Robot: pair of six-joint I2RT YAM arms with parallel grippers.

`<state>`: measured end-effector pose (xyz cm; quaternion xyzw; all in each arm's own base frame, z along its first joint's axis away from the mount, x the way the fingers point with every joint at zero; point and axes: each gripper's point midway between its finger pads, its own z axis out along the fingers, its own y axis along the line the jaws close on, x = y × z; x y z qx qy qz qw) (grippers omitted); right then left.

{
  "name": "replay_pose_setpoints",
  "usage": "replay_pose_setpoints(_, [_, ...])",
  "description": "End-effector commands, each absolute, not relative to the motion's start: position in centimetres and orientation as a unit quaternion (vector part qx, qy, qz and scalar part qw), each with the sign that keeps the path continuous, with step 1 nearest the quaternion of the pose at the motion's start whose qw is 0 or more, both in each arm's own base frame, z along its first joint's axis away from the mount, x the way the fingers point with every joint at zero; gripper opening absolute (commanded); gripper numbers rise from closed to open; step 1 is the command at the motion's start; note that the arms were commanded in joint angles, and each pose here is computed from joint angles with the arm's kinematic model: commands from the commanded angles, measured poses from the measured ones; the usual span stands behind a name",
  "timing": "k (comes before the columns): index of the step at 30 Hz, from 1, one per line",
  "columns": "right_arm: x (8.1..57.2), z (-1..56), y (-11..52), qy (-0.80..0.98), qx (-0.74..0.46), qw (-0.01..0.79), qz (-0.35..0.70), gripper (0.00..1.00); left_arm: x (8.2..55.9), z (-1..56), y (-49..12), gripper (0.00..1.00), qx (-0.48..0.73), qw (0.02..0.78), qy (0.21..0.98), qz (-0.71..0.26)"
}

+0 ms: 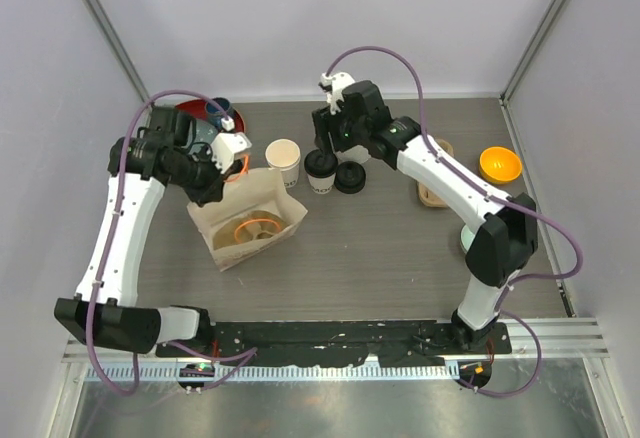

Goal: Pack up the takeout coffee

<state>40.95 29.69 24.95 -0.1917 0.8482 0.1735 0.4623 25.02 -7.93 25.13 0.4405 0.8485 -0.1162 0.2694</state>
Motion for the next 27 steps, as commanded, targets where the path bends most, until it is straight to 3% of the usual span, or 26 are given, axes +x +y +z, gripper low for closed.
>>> replay_pose_setpoints(1, [39.6,27.2,31.8,0.767,-0.404,0.463,0.184,0.67,20.5,24.0,-6.0,0.0,0.428,0.205,0.868,-0.145])
replay_pose_setpoints(7, [35.7,24.7,35.0,0.652,-0.59,0.399,0.261,0.71,20.9,24.0,-5.3,0.0,0.391,0.211,0.875,-0.19])
replay_pose_setpoints(13, [37.7,20.8,35.3,0.658,-0.617,0.362,0.234,0.6,20.9,24.1,-4.7,0.0,0.379,0.221,0.879,-0.189])
replay_pose_setpoints(20, [39.8,19.6,35.4,0.685,-0.616,0.331,0.203,0.72,20.7,24.3,-5.1,0.0,0.378,0.222,0.876,-0.201])
replay_pose_setpoints(24, [39.8,19.1,35.5,0.687,-0.613,0.332,0.205,0.72,20.7,24.4,-5.2,0.0,0.376,0.221,0.876,-0.204])
replay_pose_setpoints(27, [40.2,18.7,35.5,0.695,-0.606,0.332,0.197,0.65,20.8,24.5,-5.3,0.0,0.376,0.222,0.875,-0.206])
